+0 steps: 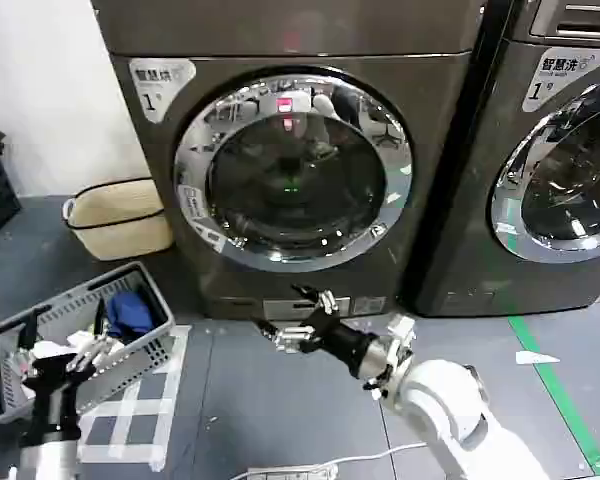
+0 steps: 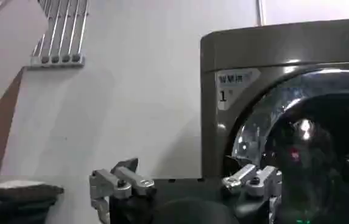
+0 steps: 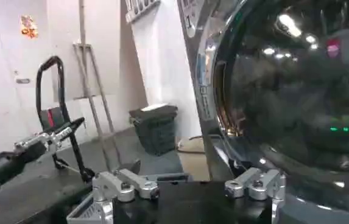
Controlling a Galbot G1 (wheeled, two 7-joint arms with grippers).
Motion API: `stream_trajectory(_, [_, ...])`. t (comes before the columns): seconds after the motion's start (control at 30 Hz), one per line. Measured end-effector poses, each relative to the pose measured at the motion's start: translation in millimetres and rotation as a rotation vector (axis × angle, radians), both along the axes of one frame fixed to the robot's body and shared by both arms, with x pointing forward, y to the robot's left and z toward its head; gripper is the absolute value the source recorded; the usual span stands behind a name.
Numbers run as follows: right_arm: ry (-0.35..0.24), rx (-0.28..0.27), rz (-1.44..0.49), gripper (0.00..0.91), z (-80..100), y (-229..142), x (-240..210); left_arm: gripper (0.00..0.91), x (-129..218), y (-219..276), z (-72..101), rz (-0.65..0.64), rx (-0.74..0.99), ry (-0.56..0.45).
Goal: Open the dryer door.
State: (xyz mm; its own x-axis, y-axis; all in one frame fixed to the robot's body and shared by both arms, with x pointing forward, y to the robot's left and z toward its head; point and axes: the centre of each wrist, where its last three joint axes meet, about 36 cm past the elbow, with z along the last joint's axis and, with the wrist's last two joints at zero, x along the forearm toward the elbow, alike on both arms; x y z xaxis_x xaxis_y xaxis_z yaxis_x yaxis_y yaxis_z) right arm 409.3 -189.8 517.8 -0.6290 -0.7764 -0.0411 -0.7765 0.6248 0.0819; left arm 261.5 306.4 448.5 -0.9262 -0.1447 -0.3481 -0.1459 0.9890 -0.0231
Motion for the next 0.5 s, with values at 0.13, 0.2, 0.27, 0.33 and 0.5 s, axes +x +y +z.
stream_trajectory(0.13, [-0.018,-0.008,-0.005,0.907,1.7,0,14,0.907,0,0,-0.3,-0.004,0.002,0.003])
stream_trajectory(0.2, [-0.027,-0.011,-0.004,0.907,3.3,1,20,0.907,-1,0,-0.6,-0.005,0.003,0.004])
stream_trajectory(0.27, [-0.034,-0.014,0.000,0.907,4.9,2,26,0.907,-1,0,-0.6,-0.005,0.003,0.005])
stream_trajectory(0.33, [-0.044,-0.014,0.005,0.907,7.2,4,33,0.907,-1,0,-0.3,-0.005,0.004,0.004])
stream_trajectory(0.5, [-0.071,-0.010,0.022,0.907,11.4,10,48,0.907,-1,0,-0.1,-0.007,0.006,0.004])
